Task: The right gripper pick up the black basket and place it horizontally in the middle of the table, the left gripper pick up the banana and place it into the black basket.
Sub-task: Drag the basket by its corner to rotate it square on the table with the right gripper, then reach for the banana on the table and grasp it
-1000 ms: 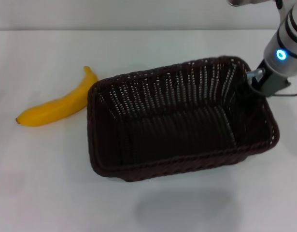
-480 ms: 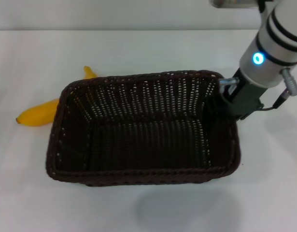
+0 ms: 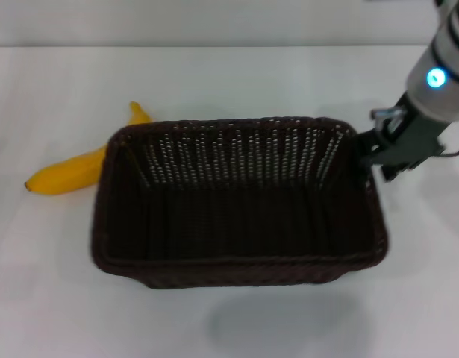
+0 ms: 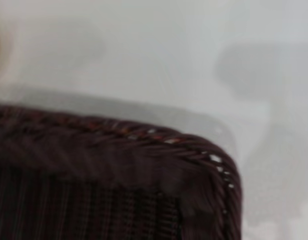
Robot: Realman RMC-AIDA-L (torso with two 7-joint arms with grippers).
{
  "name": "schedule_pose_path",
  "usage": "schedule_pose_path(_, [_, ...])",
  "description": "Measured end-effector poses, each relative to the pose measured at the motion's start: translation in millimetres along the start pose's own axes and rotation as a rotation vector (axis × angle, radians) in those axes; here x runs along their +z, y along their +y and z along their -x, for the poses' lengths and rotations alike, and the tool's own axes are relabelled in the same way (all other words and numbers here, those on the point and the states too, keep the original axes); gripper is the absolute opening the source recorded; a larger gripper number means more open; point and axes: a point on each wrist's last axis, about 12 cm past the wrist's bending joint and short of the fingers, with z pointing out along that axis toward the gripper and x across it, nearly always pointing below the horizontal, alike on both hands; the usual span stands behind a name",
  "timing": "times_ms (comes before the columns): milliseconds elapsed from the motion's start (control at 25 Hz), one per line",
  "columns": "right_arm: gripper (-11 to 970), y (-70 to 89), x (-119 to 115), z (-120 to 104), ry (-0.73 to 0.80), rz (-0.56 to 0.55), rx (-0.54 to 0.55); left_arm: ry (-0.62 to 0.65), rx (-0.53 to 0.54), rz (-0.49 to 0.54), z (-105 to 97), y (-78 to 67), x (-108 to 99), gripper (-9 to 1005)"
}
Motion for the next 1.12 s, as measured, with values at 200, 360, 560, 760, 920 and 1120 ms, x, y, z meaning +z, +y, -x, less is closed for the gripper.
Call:
schedule_pose_path(200, [382, -19.0, -22.0, 2.0, -0.111, -0.065, 0.017, 0.004, 0.001, 0.001, 0.0, 0.9, -0.8, 859])
schedule_pose_path(360, [383, -28.9, -34.6, -1.4, -0.185, -0.087, 0.013, 0.021, -0.010, 0.001, -1.2, 2.0, -0.7, 856])
schedule_pose_path(560, [384, -30.6, -50.8, -10.9, -0.293, -0.071, -0.024, 0.054, -0.048, -0.029, 1.6, 3.5, -0.7, 852])
schedule_pose_path(760, [385, -43.7, -67.5, -21.0, -0.565, -0.076, -0.096, 0.157, -0.101, -0.101, 8.8, 7.7, 5.7, 849])
schedule_pose_path(920, [385, -56.4, -56.5, -26.4, -0.794, -0.077, -0.226, 0.228, -0.139, -0.165, 21.4, 9.5, 11.5, 846])
schedule_pose_path(1120, [386, -72.5, -41.3, -39.9, -1.090, -0.117, -0.353, 0.349, -0.174, -0.270, 46.0, 10.1, 22.8, 842])
